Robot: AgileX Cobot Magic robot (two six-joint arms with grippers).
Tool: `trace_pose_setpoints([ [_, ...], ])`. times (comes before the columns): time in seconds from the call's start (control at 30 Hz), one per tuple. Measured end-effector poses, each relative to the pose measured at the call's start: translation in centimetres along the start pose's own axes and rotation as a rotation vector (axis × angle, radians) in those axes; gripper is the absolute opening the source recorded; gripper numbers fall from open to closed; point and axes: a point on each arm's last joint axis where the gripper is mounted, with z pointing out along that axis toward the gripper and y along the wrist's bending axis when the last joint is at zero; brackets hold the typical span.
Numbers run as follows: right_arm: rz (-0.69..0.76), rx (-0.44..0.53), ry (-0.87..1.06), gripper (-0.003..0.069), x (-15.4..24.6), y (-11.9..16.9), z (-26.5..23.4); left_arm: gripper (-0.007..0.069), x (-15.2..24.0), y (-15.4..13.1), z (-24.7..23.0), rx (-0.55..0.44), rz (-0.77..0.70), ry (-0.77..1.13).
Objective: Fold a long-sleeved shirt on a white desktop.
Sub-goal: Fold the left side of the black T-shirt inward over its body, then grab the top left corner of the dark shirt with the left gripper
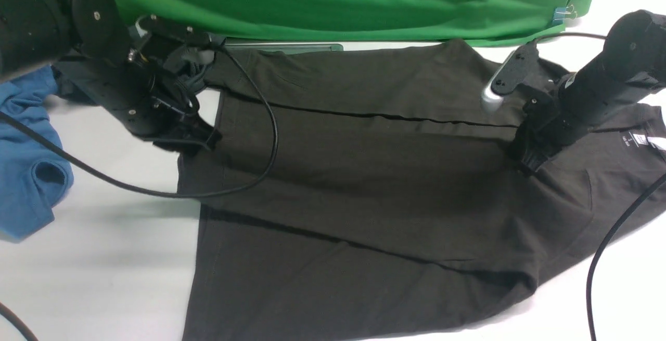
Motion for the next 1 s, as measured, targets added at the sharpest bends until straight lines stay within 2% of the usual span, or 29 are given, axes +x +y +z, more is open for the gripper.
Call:
trace_pose_setpoints([
  [0.3,0.024,0.073,-0.061,0.0047,-0.5,-0.7,0.0,0.0037,-0.8,0.7,2.9,-0.042,0.02,-0.038],
  [0.37,0.052,0.078,-0.067,0.0105,-0.6,-0.7,0.0,0.0041,-1.1,0.9,3.6,-0.056,0.023,-0.062],
  [0.43,0.077,0.092,-0.068,0.0215,-0.6,-0.9,-0.1,0.0052,-1.4,1.1,4.2,-0.076,0.036,-0.091],
  [0.47,0.082,0.092,-0.068,0.0227,-0.6,-0.9,-0.1,0.0053,-1.4,1.1,4.2,-0.076,0.037,-0.091],
  [0.5,0.108,0.107,-0.057,0.0338,-0.5,-1.0,-0.2,0.0076,-1.6,1.3,4.4,-0.093,0.05,-0.108],
  [0.53,0.133,0.113,-0.049,0.0406,-0.4,-1.0,-0.4,0.0096,-1.6,1.4,4.6,-0.1,0.056,-0.114],
  [0.6,0.193,0.113,-0.035,0.0503,-0.3,-0.9,-1.3,0.0147,-1.8,1.5,4.9,-0.113,0.068,-0.125],
  [0.63,0.217,0.109,-0.029,0.0522,-0.3,-0.8,-1.8,0.0165,-1.8,1.6,5.0,-0.118,0.074,-0.127],
  [0.77,0.311,0.044,0.009,0.053,-0.2,1.0,-4.6,0.03,-1.8,1.6,5.4,-0.123,0.079,-0.131],
  [0.87,0.288,-0.051,0.072,0.0521,0.2,4.9,-5.1,0.0404,-1.7,1.5,5.3,-0.102,0.056,-0.118],
  [1.0,0.217,-0.116,0.12,0.0521,0.9,9.1,-3.2,0.0417,-1.7,0.9,4.4,-0.048,-0.005,-0.118],
])
